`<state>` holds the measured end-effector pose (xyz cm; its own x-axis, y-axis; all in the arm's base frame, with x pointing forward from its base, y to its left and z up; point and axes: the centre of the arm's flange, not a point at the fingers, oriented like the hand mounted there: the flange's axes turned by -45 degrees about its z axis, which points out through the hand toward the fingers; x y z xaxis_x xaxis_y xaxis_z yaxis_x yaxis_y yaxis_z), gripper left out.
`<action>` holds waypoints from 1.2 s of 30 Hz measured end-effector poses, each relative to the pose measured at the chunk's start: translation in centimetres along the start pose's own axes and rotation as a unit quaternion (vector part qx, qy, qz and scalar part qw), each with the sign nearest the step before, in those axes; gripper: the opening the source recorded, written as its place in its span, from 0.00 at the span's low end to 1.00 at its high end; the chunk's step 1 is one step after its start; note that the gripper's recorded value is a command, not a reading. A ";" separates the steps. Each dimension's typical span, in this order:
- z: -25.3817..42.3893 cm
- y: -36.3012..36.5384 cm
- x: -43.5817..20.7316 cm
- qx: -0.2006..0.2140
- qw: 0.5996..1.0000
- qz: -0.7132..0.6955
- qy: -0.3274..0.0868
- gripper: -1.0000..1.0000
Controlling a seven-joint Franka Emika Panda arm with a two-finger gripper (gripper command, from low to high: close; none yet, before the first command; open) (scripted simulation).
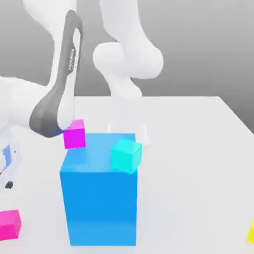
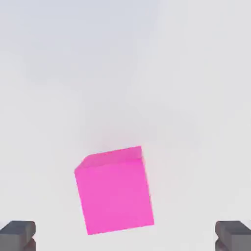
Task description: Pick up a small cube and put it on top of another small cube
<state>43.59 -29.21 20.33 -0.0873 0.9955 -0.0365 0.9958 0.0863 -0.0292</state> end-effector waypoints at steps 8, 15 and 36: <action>6.6 -0.5 -0.5 -0.016 0.999 -0.035 0.017 0.00; 4.7 -0.5 -0.7 -0.016 0.999 -0.035 0.018 0.00; -7.4 2.4 5.8 0.084 0.959 -0.271 0.007 0.00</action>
<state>45.63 -22.89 27.41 -0.5898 0.8065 0.0426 0.7856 0.5851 -0.2011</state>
